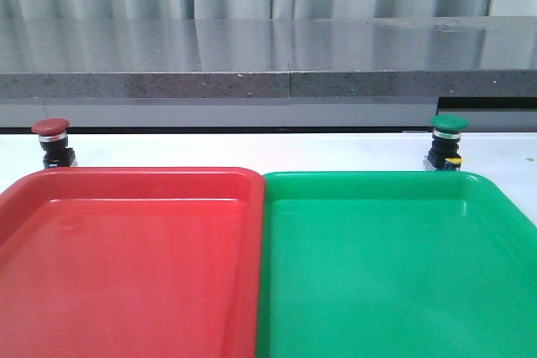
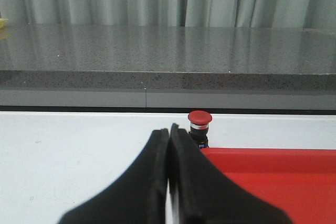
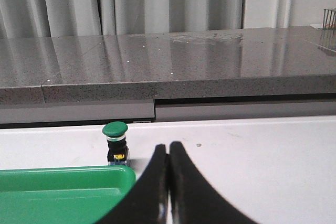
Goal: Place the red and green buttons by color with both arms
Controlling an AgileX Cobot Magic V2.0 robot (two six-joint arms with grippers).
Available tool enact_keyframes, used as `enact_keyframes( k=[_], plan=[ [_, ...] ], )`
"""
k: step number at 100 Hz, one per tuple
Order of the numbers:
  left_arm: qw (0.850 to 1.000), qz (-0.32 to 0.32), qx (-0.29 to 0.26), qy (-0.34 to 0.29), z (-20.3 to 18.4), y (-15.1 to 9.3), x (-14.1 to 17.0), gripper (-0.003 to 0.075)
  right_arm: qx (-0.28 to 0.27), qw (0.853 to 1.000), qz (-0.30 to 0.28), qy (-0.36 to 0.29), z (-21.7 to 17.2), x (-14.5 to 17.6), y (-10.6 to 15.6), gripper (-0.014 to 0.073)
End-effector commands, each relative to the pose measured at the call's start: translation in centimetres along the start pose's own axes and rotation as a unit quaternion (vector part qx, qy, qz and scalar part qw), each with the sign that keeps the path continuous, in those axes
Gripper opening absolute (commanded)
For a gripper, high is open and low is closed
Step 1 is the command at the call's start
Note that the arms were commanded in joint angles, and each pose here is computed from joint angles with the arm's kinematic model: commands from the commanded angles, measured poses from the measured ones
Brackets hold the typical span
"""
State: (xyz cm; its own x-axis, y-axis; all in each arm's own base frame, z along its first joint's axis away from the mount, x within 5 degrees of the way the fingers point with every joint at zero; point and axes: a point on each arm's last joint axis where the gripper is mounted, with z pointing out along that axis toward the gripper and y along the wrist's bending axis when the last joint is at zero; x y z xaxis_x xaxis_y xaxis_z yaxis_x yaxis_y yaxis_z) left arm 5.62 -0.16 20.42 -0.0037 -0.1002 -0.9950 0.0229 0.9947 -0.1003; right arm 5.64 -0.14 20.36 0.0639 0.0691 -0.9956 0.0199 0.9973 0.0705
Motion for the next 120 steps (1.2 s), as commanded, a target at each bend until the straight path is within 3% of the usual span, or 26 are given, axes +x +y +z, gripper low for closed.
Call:
enact_keyframes(
  k=[1,53,98,120],
  plan=[
    [0.999,-0.006,0.001,-0.049,-0.2,0.0,-0.5,-0.002,-0.007,0.998,-0.008,-0.054,-0.3,-1.4,0.2,-0.0063],
    [0.998,0.0,0.002,-0.064,-0.4,0.0,-1.2,-0.0021,-0.007,0.998,-0.008,-0.054,-0.3,-1.4,0.2,-0.0063],
    [0.996,-0.001,0.012,-0.09,0.0,-0.9,-8.7,-0.002,-0.007,0.998,-0.008,-0.054,-0.3,-1.4,0.2,-0.0063],
    [1.0,0.0,0.009,-0.006,2.4,-1.3,-11.9,-0.002,-0.007,0.998,-0.008,-0.054,-0.3,-1.4,0.2,-0.0063]
  ],
)
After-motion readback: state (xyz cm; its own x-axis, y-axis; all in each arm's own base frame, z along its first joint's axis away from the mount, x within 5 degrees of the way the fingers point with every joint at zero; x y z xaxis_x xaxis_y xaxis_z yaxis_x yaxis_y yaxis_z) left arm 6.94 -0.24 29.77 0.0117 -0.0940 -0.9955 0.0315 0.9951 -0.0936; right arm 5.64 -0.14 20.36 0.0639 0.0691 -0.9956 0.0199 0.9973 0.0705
